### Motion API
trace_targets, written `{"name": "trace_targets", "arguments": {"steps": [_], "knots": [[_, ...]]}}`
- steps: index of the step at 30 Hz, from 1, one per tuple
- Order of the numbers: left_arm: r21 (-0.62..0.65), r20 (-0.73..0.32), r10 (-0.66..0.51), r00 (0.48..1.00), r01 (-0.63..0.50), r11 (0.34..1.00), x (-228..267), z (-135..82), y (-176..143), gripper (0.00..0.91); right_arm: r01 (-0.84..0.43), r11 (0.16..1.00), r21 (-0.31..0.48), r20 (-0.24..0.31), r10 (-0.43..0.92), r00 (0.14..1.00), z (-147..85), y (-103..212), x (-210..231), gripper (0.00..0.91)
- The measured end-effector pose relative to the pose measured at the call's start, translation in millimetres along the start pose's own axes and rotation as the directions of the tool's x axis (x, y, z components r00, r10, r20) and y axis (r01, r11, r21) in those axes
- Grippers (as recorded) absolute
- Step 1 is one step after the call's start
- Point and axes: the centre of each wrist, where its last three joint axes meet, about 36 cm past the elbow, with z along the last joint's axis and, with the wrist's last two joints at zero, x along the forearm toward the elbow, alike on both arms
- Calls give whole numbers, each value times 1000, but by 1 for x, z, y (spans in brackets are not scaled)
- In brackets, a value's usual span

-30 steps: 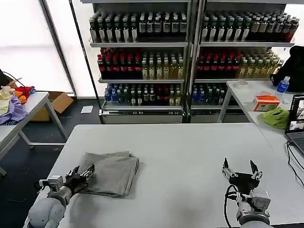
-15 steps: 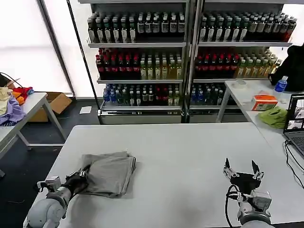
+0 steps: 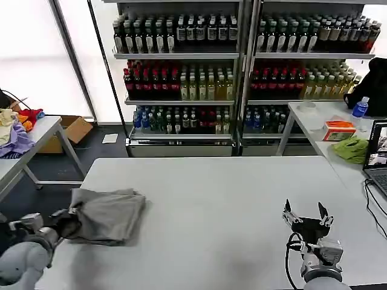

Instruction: Fold and organize the clothes.

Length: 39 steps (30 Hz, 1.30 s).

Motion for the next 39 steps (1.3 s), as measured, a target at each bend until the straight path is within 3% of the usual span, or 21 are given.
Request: {"name": "trace_targets", "arguments": {"steps": [6,13,20,28,36,37,39], "knots": [[-70,103,-83,991,90,993,19,-45,37,0,-2,1000,-3,-6,2,1000,3,1,-3,907],[-177,163,-52,985,81,981,41,-65,13,0,-23,1000,-6,-22,22,1000,8,-1,-4,907],[-252,120,164,979,-130,959,61,-46,-84,0,-51,999,-5,-41,51,998,11,-3,-2,907],[-232,47,403,914,-382,895,61,-11,-203,0,-68,998,-5,-75,67,995,19,5,2,907],[-201,-21,501,865,-495,845,26,12,-279,10,-66,998,2,-84,66,994,22,15,6,907],[-200,-25,507,861,-502,842,23,13,-286,907,-67,998,5,-84,67,994,22,15,5,907],[-196,-28,523,852,-518,833,17,13,-298,907,-65,998,9,-86,65,994,24,18,4,907]]}}
